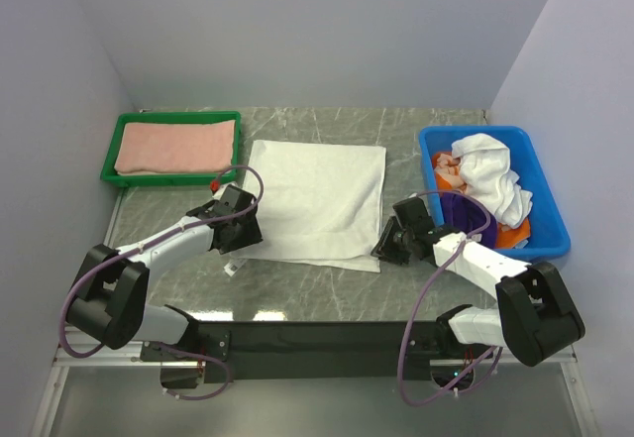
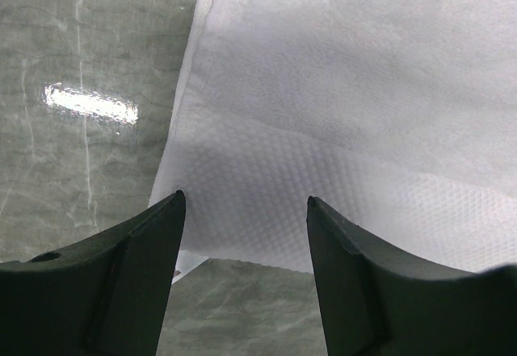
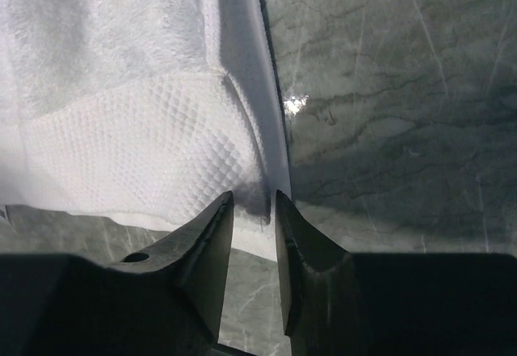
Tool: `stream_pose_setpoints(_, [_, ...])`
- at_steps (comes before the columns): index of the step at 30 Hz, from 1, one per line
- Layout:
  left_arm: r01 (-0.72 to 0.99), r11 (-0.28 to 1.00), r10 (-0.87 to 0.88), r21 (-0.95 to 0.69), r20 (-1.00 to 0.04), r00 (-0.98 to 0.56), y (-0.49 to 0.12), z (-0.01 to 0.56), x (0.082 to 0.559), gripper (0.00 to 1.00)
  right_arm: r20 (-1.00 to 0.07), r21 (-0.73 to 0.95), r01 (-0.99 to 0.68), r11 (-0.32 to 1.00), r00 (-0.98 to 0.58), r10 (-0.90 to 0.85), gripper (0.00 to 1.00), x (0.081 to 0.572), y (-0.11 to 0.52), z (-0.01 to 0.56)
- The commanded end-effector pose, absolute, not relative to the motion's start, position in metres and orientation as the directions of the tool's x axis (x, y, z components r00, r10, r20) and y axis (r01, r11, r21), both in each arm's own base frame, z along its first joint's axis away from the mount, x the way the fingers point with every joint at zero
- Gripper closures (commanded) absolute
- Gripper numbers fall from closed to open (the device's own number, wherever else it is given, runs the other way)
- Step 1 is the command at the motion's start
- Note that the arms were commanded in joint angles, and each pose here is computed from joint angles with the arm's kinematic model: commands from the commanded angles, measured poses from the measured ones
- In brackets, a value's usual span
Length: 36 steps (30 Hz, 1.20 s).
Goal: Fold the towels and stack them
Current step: Fold the towel
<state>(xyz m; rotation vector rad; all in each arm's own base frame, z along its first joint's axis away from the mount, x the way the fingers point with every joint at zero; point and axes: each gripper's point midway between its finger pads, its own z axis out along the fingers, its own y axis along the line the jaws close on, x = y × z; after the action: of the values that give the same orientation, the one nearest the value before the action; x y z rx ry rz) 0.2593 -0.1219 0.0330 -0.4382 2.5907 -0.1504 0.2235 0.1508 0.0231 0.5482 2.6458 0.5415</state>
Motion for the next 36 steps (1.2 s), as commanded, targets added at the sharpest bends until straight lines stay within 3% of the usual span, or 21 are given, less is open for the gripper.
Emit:
stream_pose_setpoints(1, [-0.288,0.940,-0.341,-0.183,-0.469,-0.815,-0.119,0.034,0.256,0.33,-0.297,0.476,0.277,0.835,-0.843,0.449,0.62,0.228,0.158,0.026])
stream_pose_setpoints(5, [-0.287,0.940,-0.341,-0.185,-0.469,-0.815,-0.120,0.034,0.256,0.33,-0.290,0.473,0.279,0.836,-0.846,0.447,0.57,0.228,0.159,0.024])
stream_pose_setpoints(16, [-0.285,0.941,-0.338,-0.184,-0.468,-0.816,-0.120,0.033,0.256,0.33,-0.329,0.521,0.238,0.820,-0.830,0.450,0.63,0.237,0.165,0.046])
stream_pose_setpoints(30, [-0.289,0.940,-0.341,-0.182,-0.468,-0.815,-0.119,0.033,0.255,0.32,-0.280,0.498,0.294,0.816,-0.835,0.473,0.58,0.232,0.164,0.018])
stream_pose_setpoints(34, [-0.287,0.941,-0.337,-0.178,-0.466,-0.818,-0.119,0.032,0.255,0.33,-0.277,0.485,0.299,0.822,-0.839,0.468,0.62,0.231,0.162,0.014])
stream_pose_setpoints(36, [-0.289,0.940,-0.341,-0.180,-0.468,-0.815,-0.119,0.033,0.256,0.32,-0.283,0.476,0.298,0.827,-0.839,0.465,0.71,0.231,0.160,0.014])
